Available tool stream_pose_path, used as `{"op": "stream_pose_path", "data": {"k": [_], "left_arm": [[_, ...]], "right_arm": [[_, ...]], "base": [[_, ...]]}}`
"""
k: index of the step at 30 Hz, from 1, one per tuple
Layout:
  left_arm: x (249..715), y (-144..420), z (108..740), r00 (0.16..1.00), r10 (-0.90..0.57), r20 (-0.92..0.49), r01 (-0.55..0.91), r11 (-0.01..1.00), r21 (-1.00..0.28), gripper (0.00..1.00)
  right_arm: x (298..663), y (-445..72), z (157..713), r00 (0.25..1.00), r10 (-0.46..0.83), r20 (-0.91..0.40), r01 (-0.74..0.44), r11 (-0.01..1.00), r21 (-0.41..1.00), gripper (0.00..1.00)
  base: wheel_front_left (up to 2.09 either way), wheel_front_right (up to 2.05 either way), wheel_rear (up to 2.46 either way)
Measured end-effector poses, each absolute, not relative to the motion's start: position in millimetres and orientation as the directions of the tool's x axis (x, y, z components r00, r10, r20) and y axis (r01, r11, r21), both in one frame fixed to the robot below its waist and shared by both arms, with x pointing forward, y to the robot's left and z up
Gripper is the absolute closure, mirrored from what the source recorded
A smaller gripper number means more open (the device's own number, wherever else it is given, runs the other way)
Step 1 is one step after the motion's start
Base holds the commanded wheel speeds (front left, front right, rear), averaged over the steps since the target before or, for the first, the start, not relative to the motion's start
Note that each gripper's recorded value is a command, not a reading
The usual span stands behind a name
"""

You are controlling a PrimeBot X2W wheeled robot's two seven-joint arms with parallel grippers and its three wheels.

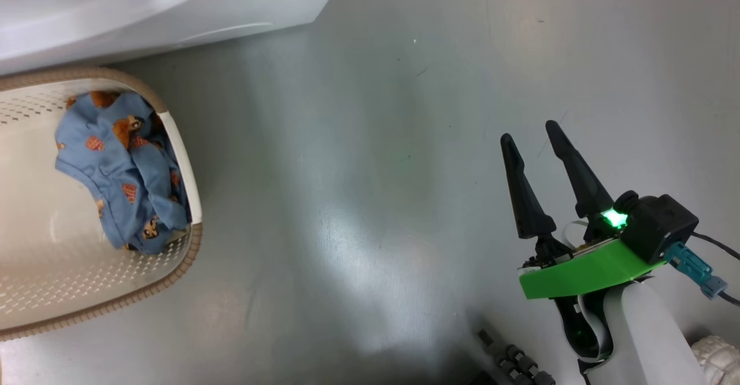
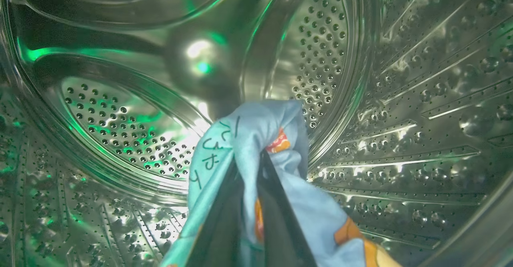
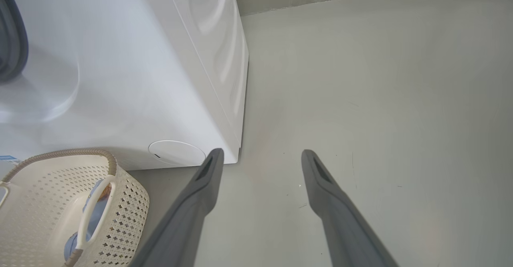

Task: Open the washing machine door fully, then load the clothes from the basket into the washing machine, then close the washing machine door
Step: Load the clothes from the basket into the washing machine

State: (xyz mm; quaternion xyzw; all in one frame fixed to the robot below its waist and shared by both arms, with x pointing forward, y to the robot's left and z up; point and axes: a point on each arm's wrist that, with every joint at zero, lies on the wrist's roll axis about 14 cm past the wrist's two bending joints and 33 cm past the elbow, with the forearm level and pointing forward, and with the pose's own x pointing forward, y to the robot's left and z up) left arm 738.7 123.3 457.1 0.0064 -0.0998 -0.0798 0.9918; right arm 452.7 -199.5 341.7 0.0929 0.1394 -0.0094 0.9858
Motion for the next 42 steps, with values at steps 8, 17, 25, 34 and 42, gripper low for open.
{"op": "stream_pose_path", "data": {"k": [8,17,25,34,42], "left_arm": [[735.3,131.4,447.5,0.978,-0.145,0.148,0.143,0.989,0.022,0.0],[718.4,133.9,430.2,0.988,-0.141,0.058,0.142,0.99,-0.011,0.0],[703.9,140.7,428.1,0.992,-0.129,0.014,0.129,0.991,-0.022,0.0],[684.6,146.6,441.3,0.993,-0.114,0.026,0.115,0.992,-0.053,0.0],[659.6,148.6,454.1,0.991,-0.117,0.06,0.12,0.992,-0.049,0.0]], "right_arm": [[455.0,-195.4,343.6,0.963,0.018,-0.269,0.035,0.981,0.191,0.0],[460.0,-189.2,352.5,0.97,0.032,-0.241,0.019,0.978,0.207,0.0],[465.1,-180.5,362.6,0.976,0.053,-0.21,-0.005,0.974,0.224,0.0],[468.8,-173.9,374.6,0.982,0.068,-0.177,-0.024,0.971,0.237,0.0],[465.4,-170.1,382.9,0.984,0.076,-0.164,-0.034,0.969,0.246,0.0]], "base": [[0.0,0.0,0.0],[0.0,0.0,0.0],[0.0,0.0,0.0],[0.0,0.0,0.0],[0.0,0.0,0.0]]}}
